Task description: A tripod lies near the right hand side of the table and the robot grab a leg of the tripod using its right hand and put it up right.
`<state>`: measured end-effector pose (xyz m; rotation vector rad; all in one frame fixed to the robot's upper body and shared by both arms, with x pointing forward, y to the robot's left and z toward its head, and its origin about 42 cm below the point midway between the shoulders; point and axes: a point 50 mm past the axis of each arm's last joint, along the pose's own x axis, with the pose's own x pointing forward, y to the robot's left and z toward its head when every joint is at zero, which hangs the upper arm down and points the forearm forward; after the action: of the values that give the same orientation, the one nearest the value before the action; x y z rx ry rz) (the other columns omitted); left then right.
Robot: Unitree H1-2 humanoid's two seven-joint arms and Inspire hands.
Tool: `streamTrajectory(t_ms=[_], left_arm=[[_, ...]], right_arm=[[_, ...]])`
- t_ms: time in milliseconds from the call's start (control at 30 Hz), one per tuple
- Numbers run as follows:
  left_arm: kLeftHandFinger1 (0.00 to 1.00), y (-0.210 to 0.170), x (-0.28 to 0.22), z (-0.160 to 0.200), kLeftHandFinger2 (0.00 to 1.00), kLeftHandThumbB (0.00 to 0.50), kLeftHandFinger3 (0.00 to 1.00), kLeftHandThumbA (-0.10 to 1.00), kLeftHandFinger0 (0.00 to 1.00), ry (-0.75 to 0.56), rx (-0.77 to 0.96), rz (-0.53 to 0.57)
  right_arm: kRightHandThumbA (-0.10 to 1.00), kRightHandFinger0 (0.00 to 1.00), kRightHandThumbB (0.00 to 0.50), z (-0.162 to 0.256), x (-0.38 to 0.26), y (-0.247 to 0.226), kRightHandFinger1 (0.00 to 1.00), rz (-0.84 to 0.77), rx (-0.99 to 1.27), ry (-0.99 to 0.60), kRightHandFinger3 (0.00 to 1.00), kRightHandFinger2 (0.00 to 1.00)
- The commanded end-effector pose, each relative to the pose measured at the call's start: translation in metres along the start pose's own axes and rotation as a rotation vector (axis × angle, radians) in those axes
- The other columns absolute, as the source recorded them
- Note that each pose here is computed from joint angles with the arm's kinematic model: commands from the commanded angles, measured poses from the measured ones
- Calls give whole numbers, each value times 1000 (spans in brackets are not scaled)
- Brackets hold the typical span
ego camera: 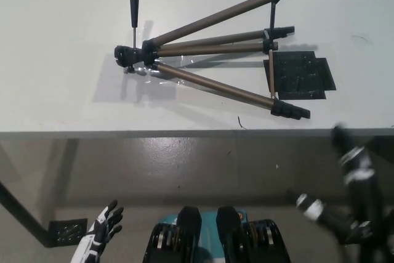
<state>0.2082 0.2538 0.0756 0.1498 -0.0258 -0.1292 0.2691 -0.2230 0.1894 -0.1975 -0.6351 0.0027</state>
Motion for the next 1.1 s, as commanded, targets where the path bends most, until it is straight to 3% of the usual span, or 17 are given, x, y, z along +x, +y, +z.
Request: streamTrajectory(t_ms=[0, 100, 200, 267, 433, 767, 867, 967, 1067], left_arm=[[1000, 1, 4, 13, 1000, 332, 1000, 1000, 1000, -93, -13, -38], [1000, 2, 2, 12, 1000, 329, 1000, 1000, 1000, -87, 5, -39], [1000, 2, 2, 11, 1000, 325, 1000, 1000, 1000, -83, 15, -35], [1000, 1, 2, 9, 1000, 320, 1000, 1000, 1000, -81, 15, -37], [1000, -2, 0, 3, 1000, 339, 1000, 1000, 1000, -65, 35, -42], [1000, -2, -10, 0, 1000, 301, 1000, 1000, 1000, -44, 44, -36], [1000, -1, -9, -3, 1000, 319, 1000, 1000, 1000, -44, 47, -35], [1000, -2, -10, -3, 1000, 376, 1000, 1000, 1000, -31, 29, -39], [1000, -3, -12, -2, 1000, 386, 1000, 1000, 1000, -24, 23, -36]], right_arm=[[931, 1000, 347, 44, 47, -18, 1000, -45, -126, -220, 1000, 1000], [974, 1000, 401, 74, 92, -27, 1000, 11, -206, -265, 1000, 1000], [1000, 1000, 407, 102, 142, -31, 1000, 110, -334, -301, 1000, 1000], [1000, 1000, 463, 112, 171, -31, 1000, 169, -371, -283, 1000, 1000], [1000, 1000, 496, 136, 257, -5, 1000, 322, -513, -279, 1000, 1000], [1000, 1000, 496, 143, 370, 84, 1000, 531, -784, -131, 1000, 1000], [994, 1000, 500, 138, 399, 111, 1000, 586, -863, -96, 1000, 1000], [986, 1000, 500, 130, 418, 135, 1000, 642, -962, -28, 1000, 1000], [962, 1000, 500, 119, 426, 154, 1000, 674, -1104, 21, 1000, 1000]])
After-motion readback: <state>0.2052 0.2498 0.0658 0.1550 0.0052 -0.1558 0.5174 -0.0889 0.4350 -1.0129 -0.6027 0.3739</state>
